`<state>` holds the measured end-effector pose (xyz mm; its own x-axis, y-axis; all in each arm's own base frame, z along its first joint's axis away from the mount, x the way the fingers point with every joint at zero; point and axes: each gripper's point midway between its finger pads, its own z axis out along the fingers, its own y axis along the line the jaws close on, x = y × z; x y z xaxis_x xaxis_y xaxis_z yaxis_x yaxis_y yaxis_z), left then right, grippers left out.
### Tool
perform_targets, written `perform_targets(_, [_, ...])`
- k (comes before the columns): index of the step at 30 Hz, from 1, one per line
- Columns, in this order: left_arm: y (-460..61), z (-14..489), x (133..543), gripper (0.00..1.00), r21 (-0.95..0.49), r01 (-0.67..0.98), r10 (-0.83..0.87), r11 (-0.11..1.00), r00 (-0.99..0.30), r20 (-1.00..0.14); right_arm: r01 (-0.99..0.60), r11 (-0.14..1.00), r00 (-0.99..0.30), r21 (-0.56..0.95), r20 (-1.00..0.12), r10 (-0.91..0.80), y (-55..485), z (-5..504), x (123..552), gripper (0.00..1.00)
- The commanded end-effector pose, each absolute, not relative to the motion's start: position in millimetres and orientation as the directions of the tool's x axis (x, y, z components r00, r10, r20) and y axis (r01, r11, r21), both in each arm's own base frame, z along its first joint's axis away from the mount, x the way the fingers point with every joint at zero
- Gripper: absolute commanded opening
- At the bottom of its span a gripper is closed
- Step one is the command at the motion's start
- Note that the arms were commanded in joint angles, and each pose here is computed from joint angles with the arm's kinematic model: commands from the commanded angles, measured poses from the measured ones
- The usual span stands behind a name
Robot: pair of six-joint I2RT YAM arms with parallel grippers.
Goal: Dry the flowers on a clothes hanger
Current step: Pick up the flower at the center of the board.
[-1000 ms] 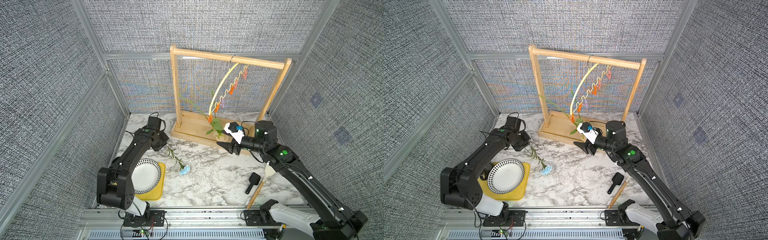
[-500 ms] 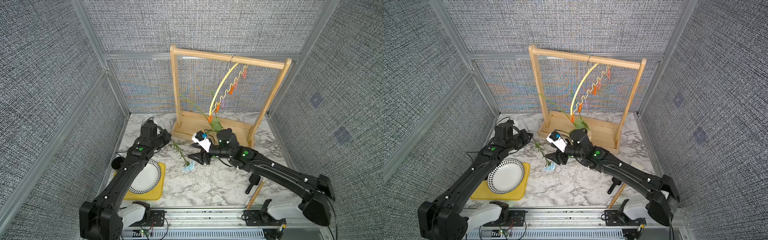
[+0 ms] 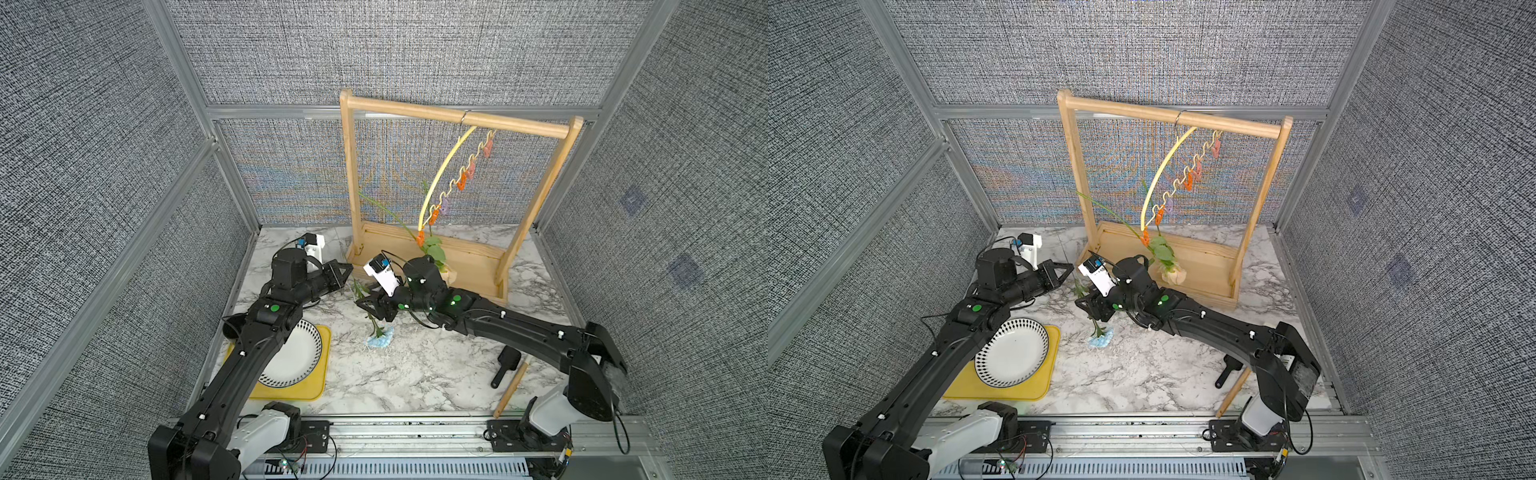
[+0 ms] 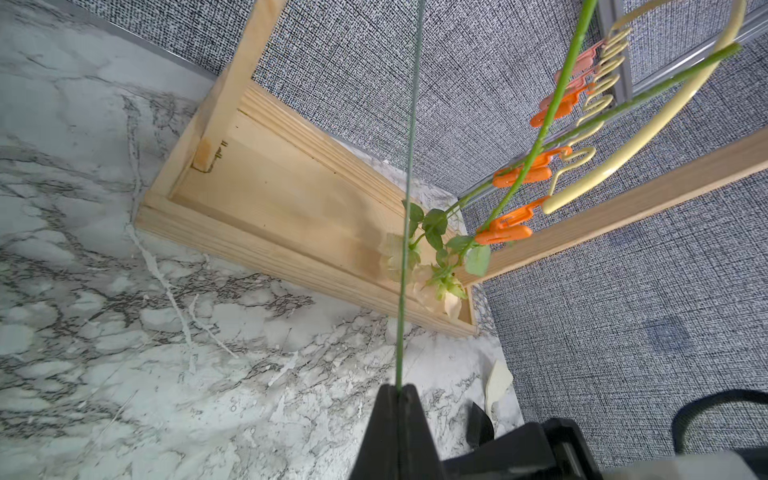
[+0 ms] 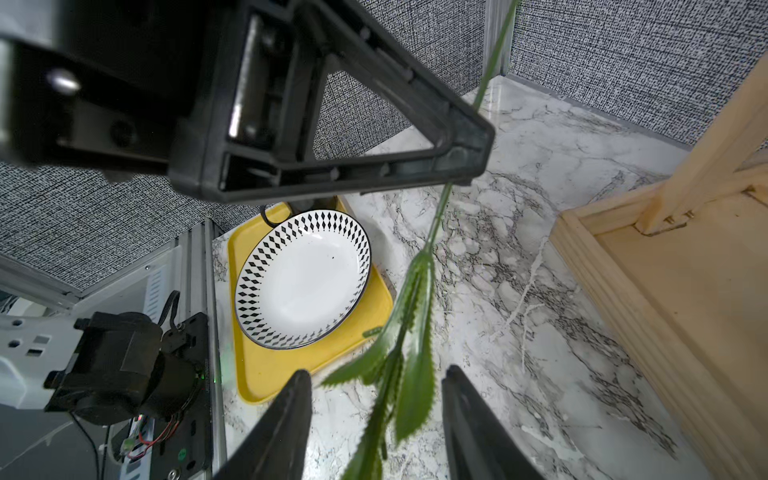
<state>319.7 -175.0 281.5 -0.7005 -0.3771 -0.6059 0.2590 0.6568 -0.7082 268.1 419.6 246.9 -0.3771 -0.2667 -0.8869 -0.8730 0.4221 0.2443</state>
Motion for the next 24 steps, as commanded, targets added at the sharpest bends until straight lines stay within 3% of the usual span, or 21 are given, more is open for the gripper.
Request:
perform_targets(1, [-178.4,295.1,319.1,0.02,-0.699,0.319,-0.367,0.639,-0.672,-0.643,-0.876,0.408,-0.373,0.257,-0.897,-0.238,425.7,253.6,269.1,0.44])
perform_targets(9, [-177.4,299.6,317.7,0.03,-0.71,0.312,-0.384,0.631,-0.67,-0.636,-0.876,0.401,-0.382,0.268,-0.893,-0.238,429.1,250.5,269.5,0.12])
perform_targets(12, [-175.1,299.7,317.5,0.22,-0.712,0.298,-0.395,0.636,-0.668,-0.631,-0.885,0.387,-0.366,0.259,-0.9,-0.236,428.8,255.0,267.6,0.01])
perform_targets(14, [-172.5,302.0,317.9,0.49,-0.723,0.275,-0.417,0.634,-0.665,-0.619,-0.889,0.384,-0.355,0.249,-0.905,-0.236,427.1,257.4,266.5,0.0])
perform_targets(15, [-171.6,304.9,318.3,0.53,-0.734,0.264,-0.433,0.626,-0.665,-0.608,-0.893,0.38,-0.345,0.24,-0.908,-0.239,426.4,258.4,265.1,0.0])
perform_targets(19, [-175.2,325.0,314.1,0.62,-0.732,0.299,-0.416,0.612,-0.665,-0.62,-0.905,0.37,-0.313,0.208,-0.916,-0.25,420.8,261.6,260.3,0.0])
perform_targets(24, [-175.8,341.3,308.3,0.63,-0.669,0.354,-0.33,0.653,-0.662,-0.673,-0.915,0.359,-0.293,0.186,-0.917,-0.269,414.9,261.3,254.7,0.0])
